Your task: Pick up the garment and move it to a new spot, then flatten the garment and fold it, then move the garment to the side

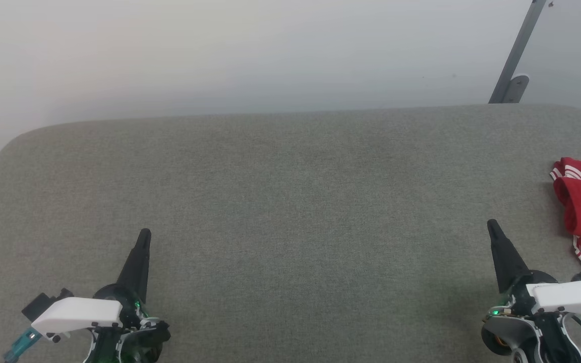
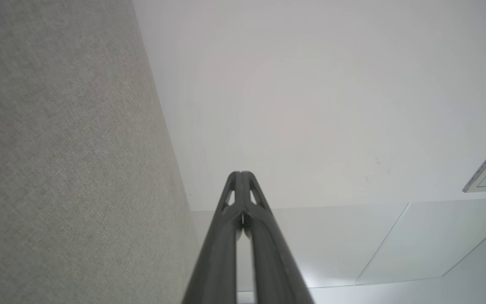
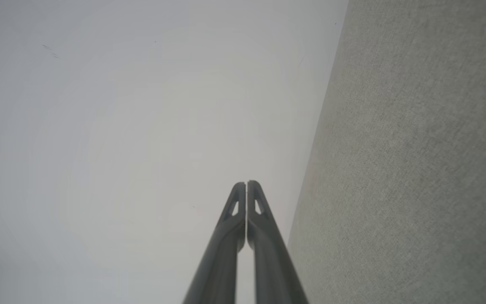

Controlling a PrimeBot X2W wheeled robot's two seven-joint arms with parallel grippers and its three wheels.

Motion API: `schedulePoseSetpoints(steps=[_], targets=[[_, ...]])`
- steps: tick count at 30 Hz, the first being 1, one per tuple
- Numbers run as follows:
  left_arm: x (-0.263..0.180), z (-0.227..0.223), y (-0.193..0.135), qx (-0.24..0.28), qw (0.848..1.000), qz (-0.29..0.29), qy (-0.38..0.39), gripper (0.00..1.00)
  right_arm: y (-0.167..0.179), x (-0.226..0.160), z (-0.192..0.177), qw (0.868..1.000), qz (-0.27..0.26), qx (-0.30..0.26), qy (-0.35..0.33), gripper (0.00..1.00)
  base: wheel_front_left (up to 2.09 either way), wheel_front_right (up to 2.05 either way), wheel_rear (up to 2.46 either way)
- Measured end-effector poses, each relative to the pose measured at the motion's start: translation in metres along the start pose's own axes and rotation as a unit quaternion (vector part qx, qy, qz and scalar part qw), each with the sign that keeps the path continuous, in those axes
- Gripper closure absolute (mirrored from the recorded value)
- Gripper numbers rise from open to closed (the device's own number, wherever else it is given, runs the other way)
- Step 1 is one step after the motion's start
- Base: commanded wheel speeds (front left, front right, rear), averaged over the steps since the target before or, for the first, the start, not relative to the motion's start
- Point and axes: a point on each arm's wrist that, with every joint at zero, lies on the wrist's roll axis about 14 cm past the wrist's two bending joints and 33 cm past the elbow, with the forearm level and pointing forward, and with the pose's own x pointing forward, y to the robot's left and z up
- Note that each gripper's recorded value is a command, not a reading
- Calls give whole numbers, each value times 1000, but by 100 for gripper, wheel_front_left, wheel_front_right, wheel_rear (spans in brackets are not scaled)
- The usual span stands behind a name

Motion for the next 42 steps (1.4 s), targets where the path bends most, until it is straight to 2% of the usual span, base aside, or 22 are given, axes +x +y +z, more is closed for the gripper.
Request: schedulePoseSetpoints(steps=[42], targets=[[0, 0, 0, 0, 1000, 0, 0, 100, 0, 0, 0, 1000, 0, 0, 0, 100, 0, 0, 0]])
